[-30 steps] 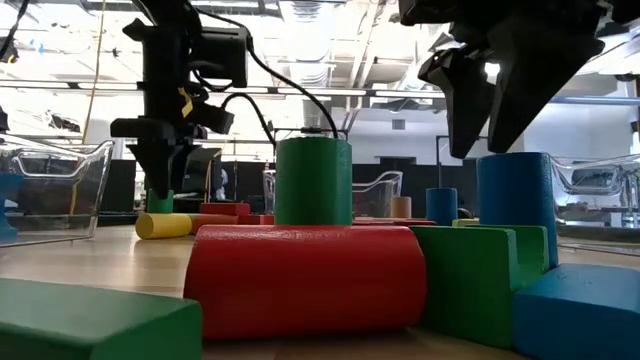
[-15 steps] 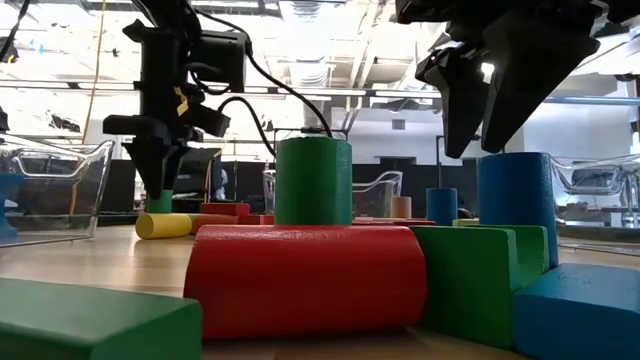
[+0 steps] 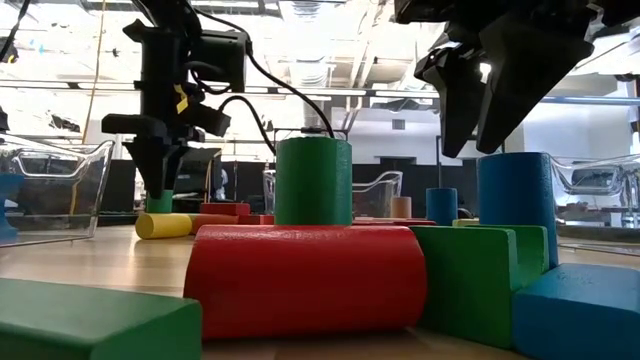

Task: Sort blocks by size
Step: Put the green cylindrical block into the right transparent bin

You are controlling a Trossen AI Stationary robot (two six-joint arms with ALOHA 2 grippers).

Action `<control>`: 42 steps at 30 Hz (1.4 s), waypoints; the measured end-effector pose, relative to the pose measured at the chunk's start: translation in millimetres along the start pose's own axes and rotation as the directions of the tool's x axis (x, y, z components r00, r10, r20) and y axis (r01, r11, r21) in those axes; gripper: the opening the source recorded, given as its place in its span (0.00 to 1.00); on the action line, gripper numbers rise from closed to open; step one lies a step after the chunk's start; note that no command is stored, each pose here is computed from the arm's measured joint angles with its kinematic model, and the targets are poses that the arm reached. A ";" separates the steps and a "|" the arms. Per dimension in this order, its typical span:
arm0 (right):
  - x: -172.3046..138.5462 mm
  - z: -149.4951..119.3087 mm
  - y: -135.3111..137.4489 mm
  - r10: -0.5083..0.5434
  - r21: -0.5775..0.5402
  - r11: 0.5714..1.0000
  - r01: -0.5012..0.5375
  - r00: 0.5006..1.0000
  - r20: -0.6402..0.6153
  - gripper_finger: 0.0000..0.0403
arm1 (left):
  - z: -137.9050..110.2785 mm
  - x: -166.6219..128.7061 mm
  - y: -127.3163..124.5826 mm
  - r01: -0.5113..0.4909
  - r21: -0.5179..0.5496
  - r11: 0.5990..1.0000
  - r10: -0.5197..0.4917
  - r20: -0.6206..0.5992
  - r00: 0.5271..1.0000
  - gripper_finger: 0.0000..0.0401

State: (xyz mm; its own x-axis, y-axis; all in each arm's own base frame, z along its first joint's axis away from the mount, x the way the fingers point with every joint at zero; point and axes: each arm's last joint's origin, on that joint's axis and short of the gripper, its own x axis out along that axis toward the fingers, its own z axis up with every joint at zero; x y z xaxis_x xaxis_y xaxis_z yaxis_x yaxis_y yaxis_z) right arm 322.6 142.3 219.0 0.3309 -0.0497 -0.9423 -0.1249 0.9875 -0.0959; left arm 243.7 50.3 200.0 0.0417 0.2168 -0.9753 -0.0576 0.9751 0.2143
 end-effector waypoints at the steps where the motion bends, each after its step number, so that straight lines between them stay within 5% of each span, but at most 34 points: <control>1: 0.0 0.0 0.0 0.000 0.000 1.000 0.000 1.000 0.000 0.64 | 0.2 0.0 0.0 0.000 0.000 1.000 0.000 0.002 1.000 0.35; 13: -0.5 0.4 -2.2 -0.072 -0.004 0.997 0.072 0.997 0.018 0.64 | -4.0 -11.5 1.2 -0.005 0.010 1.000 0.004 0.052 0.999 0.29; 22: -18.8 1.8 -9.7 -0.216 0.021 0.976 0.215 0.970 0.113 0.64 | -27.7 -64.7 5.2 -0.020 -0.051 0.999 0.035 0.325 0.945 0.29; 25: -31.3 4.5 -13.6 -0.277 0.045 0.961 0.273 0.943 0.187 0.64 | -36.3 -87.6 4.3 0.013 -0.060 0.998 0.017 0.484 0.875 0.29; 31: -55.1 17.4 -13.0 -0.349 0.037 0.931 0.364 0.852 0.390 0.64 | -44.5 -127.1 -1.0 0.065 -0.015 0.998 -0.031 0.756 0.654 0.29; 39: -73.6 37.5 -11.4 -0.458 0.042 0.845 0.533 0.681 0.572 0.64 | -33.6 -155.1 -15.3 0.046 0.119 0.992 -0.128 0.912 0.390 0.29; 42: -78.0 41.5 -12.7 -0.512 0.070 0.802 0.593 0.624 0.590 0.64 | -29.8 -159.6 -20.8 0.033 0.150 0.988 -0.152 0.929 0.337 0.29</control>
State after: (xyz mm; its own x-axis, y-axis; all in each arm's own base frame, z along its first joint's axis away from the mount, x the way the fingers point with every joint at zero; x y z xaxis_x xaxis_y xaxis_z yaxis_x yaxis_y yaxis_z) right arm 337.2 139.8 307.0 0.8225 -0.4488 -0.3493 0.1615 0.7732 -0.6133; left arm 208.5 -6.0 349.7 0.9496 -0.0314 -0.3118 0.0939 0.9777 0.1877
